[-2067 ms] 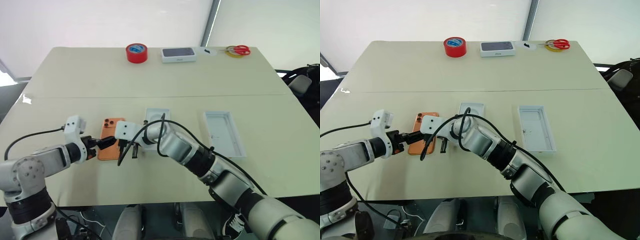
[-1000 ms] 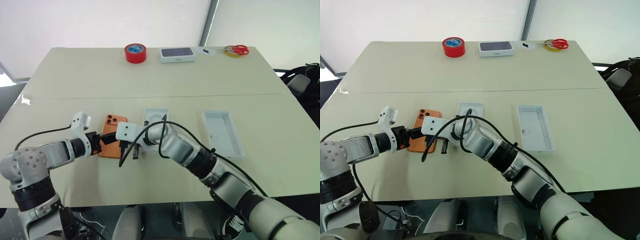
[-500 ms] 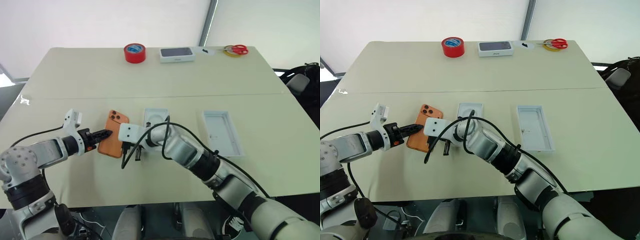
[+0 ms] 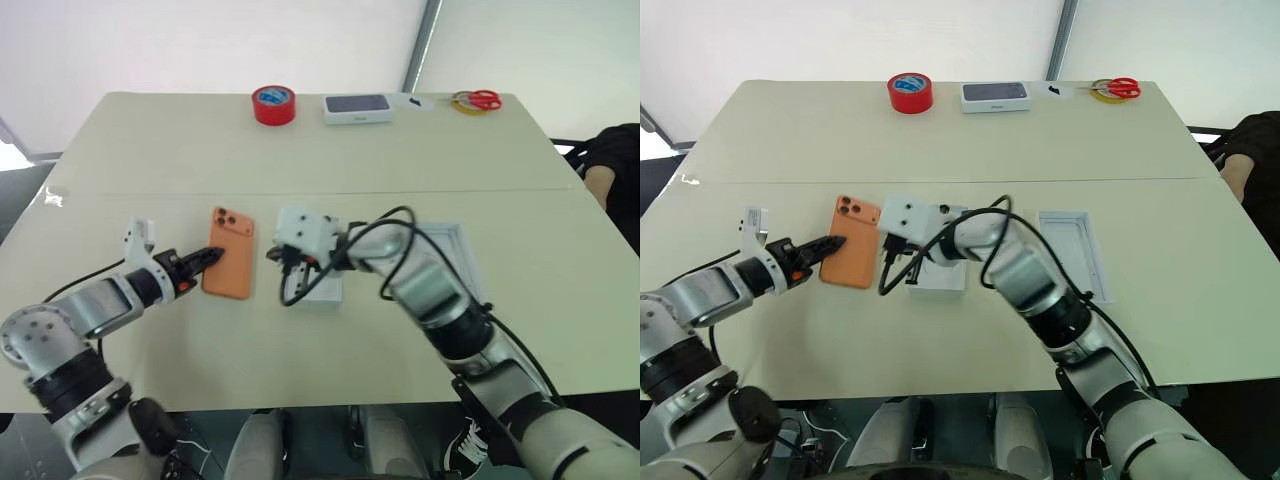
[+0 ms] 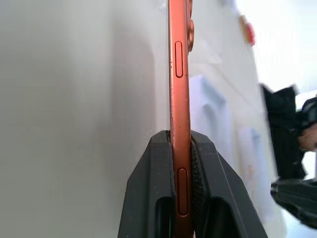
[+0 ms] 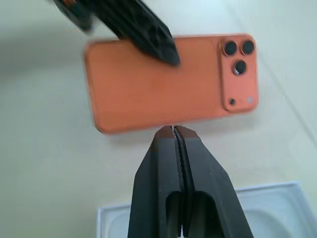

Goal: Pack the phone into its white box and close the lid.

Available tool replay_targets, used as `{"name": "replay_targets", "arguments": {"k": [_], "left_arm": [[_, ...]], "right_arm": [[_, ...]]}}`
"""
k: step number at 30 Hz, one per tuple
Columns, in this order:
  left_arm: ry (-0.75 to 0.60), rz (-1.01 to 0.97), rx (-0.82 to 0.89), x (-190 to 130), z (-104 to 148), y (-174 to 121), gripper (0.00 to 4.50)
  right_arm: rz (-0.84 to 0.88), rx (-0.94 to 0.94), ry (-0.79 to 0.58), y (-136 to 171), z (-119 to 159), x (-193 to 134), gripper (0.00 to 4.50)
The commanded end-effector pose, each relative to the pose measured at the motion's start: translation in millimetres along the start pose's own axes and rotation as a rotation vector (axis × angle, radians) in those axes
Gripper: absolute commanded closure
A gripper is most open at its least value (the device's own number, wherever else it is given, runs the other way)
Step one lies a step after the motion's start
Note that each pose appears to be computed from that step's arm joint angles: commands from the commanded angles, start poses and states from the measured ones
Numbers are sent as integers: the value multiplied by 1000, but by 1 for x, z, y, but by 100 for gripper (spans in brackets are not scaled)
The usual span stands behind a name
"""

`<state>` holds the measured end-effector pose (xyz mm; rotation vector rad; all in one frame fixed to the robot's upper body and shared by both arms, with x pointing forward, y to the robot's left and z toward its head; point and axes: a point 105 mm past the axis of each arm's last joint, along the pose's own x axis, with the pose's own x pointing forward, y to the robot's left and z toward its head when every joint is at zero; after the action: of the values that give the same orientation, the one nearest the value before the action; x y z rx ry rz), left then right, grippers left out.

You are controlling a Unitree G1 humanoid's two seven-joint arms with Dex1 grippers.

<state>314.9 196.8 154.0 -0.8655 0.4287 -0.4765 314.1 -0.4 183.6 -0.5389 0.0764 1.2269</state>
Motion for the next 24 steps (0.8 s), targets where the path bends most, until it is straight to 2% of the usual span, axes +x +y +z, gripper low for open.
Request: {"name": "replay_targets", "arguments": {"k": [1, 5, 8, 11, 17, 24], "left_arm": [[-41, -102, 22, 10, 1, -31, 446], [-5, -130, -21, 30, -15, -47, 446], [54, -101, -52, 52, -34, -50, 446], [92, -78, -81, 69, -46, -52, 446], [159, -41, -90, 90, -63, -52, 446], [199, -21, -61, 95, -70, -51, 446]], "right_arm": [[-32, 28, -83, -13, 2, -39, 450], [-98, 104, -58, -25, -25, -71, 450], [-185, 140, 40, -32, -61, -97, 450], [-219, 159, 90, -30, -78, -112, 450], [-274, 166, 110, -32, -85, -123, 450], [-311, 163, 124, -38, -89, -128, 450]]}}
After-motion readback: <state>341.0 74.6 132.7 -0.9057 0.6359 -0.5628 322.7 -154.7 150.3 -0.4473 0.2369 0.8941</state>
